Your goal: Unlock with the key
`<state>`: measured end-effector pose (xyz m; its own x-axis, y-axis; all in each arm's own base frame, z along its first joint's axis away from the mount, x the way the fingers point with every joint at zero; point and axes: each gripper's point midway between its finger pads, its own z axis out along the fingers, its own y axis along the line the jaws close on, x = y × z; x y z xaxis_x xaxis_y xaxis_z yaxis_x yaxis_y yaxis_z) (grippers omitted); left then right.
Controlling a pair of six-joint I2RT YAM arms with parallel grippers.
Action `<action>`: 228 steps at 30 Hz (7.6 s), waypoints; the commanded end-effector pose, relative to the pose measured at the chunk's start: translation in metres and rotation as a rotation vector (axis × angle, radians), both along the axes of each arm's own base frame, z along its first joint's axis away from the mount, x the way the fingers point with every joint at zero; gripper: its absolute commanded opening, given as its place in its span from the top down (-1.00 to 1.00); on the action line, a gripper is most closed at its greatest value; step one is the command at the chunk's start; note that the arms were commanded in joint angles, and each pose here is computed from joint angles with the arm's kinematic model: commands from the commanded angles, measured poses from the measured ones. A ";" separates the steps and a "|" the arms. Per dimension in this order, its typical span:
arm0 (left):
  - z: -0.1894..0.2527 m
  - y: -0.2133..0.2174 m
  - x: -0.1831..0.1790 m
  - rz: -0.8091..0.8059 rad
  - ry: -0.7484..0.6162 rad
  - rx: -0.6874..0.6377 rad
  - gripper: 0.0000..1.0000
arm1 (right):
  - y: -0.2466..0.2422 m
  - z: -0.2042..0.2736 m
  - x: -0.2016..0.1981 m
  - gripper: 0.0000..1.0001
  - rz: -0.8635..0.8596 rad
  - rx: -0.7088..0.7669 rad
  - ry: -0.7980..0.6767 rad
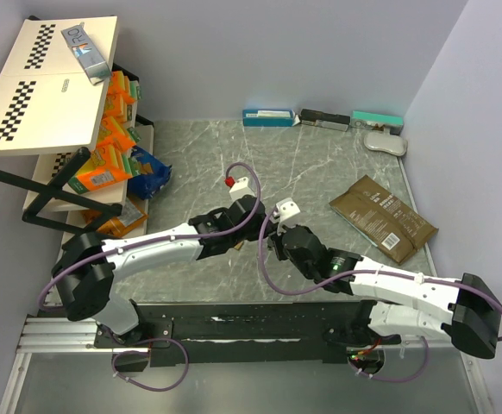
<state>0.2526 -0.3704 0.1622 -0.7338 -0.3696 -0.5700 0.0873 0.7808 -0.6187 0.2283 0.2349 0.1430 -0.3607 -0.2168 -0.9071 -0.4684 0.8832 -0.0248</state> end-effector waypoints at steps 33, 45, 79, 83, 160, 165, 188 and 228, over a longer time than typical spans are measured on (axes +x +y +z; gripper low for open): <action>0.075 0.048 -0.018 -0.357 -0.429 -0.217 0.99 | 0.015 0.068 -0.042 -0.45 0.472 0.528 0.100; 0.112 0.065 -0.086 -0.753 -0.579 -0.433 0.99 | 0.023 0.104 -0.070 -0.29 0.718 0.673 0.086; 0.119 0.065 -0.103 -0.837 -0.582 -0.466 0.99 | 0.068 0.125 -0.079 0.61 0.795 0.717 0.098; 0.120 0.065 -0.104 -0.841 -0.585 -0.464 0.99 | 0.068 0.120 -0.075 0.91 0.772 0.712 0.106; -0.122 0.023 0.104 -0.118 0.154 0.139 -0.99 | -0.066 0.043 -0.037 1.00 0.108 0.602 0.083; -0.120 0.020 0.109 -0.124 0.140 0.164 -0.99 | -0.066 0.039 -0.036 1.00 0.105 0.594 0.093; -0.134 0.038 0.089 -0.248 0.076 0.560 -0.83 | -0.064 0.035 -0.036 1.00 0.104 0.601 0.111; -0.168 0.038 0.076 -0.282 0.156 0.702 0.94 | -0.064 0.025 -0.035 1.00 0.094 0.599 0.133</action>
<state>0.3448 -0.3441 0.0232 -0.7837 0.2517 -0.5678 0.3068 0.9518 -0.0015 0.1898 0.1723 0.1649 -0.5061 0.2608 -0.8221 -0.5076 0.6806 0.5284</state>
